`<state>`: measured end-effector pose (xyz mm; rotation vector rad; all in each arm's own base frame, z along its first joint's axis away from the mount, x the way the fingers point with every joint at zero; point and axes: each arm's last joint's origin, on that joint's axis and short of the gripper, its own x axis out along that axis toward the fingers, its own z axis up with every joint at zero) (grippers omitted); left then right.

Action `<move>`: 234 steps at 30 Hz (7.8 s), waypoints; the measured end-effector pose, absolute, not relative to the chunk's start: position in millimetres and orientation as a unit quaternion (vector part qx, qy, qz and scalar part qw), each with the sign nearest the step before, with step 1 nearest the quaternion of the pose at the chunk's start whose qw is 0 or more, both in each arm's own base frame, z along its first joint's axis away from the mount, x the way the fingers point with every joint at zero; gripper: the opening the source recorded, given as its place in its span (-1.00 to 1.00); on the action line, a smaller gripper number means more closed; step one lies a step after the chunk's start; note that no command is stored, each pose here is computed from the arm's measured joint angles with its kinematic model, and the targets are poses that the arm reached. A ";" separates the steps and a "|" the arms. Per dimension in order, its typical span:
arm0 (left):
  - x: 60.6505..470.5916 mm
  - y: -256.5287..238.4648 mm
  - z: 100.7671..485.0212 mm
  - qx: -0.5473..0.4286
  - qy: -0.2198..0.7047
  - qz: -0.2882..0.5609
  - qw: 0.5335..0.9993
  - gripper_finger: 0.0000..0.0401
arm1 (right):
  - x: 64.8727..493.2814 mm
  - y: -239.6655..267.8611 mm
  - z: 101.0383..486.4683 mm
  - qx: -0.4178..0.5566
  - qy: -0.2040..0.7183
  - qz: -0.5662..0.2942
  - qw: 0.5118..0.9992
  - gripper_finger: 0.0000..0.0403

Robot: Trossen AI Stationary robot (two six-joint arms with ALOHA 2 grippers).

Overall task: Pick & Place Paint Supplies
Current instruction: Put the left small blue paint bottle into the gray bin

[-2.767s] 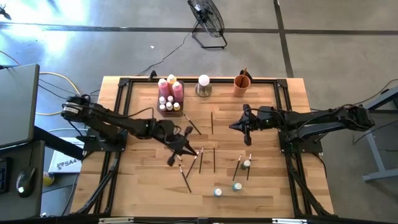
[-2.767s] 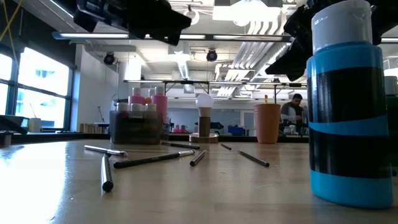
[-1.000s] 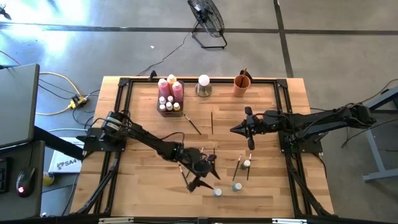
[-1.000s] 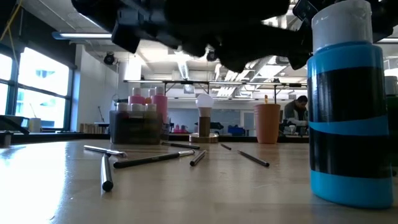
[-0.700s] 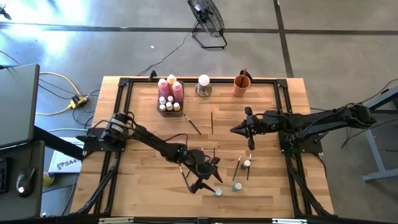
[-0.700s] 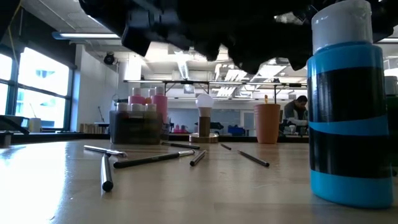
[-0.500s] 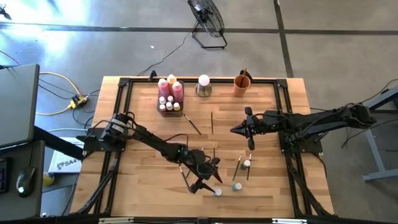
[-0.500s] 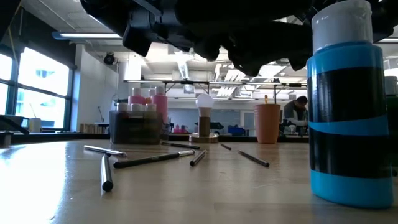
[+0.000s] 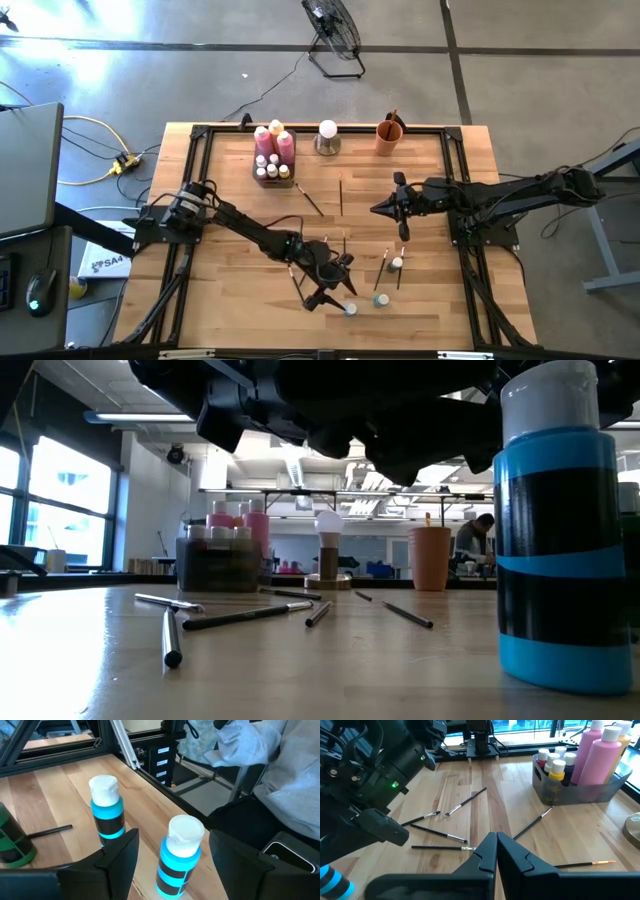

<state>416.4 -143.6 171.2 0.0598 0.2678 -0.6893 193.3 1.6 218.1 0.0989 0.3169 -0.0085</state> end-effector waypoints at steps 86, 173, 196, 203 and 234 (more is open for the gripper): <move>432.0 -157.3 149.4 0.007 0.097 -0.388 0.917 0.19 | 193.2 1.6 218.2 0.049 0.158 -0.004 0.986 -0.98; 434.3 -152.4 146.5 0.005 0.092 -0.395 0.914 -0.14 | 193.2 1.6 218.2 0.049 0.158 -0.004 0.986 -0.98; 435.8 -147.8 145.9 0.003 0.096 -0.389 0.916 -0.14 | 193.2 1.6 218.2 0.049 0.158 -0.004 0.986 -0.98; 436.0 -147.0 145.8 0.002 0.096 -0.391 0.915 -0.14 | 193.2 1.6 218.1 0.049 0.158 -0.004 0.986 -0.98; 436.4 -146.2 143.8 -0.013 0.112 -0.375 0.920 -0.27 | 193.2 1.7 218.1 0.049 0.158 -0.004 0.986 -0.98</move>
